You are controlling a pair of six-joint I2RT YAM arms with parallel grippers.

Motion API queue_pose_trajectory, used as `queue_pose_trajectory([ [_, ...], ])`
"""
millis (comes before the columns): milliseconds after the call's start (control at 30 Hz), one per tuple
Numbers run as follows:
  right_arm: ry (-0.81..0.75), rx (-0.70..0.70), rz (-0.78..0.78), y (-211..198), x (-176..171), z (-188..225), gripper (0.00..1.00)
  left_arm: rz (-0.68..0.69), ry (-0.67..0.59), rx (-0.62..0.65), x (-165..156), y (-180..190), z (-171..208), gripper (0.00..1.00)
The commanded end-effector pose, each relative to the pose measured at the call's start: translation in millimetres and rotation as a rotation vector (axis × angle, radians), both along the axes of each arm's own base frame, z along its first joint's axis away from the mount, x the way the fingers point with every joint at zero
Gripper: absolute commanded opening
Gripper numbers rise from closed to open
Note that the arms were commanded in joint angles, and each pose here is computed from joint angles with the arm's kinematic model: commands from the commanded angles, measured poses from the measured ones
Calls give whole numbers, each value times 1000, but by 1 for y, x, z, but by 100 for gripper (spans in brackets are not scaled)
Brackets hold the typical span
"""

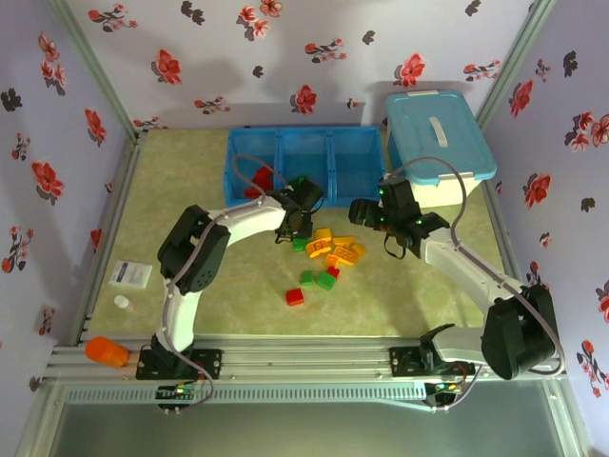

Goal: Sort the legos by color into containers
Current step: Pick up the lego from the center of the table, then place the lego in the container.

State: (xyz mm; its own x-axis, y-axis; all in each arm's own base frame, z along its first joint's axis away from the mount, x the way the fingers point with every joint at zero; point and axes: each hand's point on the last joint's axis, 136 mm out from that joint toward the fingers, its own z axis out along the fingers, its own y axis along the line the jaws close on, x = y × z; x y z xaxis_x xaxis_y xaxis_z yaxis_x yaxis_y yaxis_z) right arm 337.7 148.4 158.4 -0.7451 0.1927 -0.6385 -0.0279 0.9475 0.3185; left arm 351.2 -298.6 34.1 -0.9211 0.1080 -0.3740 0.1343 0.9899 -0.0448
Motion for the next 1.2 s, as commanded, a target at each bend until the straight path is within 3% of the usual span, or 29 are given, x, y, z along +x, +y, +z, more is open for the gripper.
queue_pose_trajectory([
  [0,-17,0,-33,-9,-3,6,85,-23,-24,24,-10,7,27,24],
  [200,-37,-6,-56,-17,-10,12,85,-60,-152,-42,9,-4,91,24],
  [333,-38,-1,-69,-23,-18,8,85,-73,-187,-43,33,-8,111,25],
  [767,-12,4,-78,-32,-39,-8,85,-60,-199,-12,107,-9,113,28],
  [833,-10,8,-75,-31,-40,-9,85,-57,-203,-9,115,-8,117,36],
  [933,-10,19,-67,-29,-39,-8,85,-57,-218,-11,120,-6,132,61],
  [1167,-20,65,4,-14,-40,-4,86,-101,-315,-61,96,-10,175,64],
])
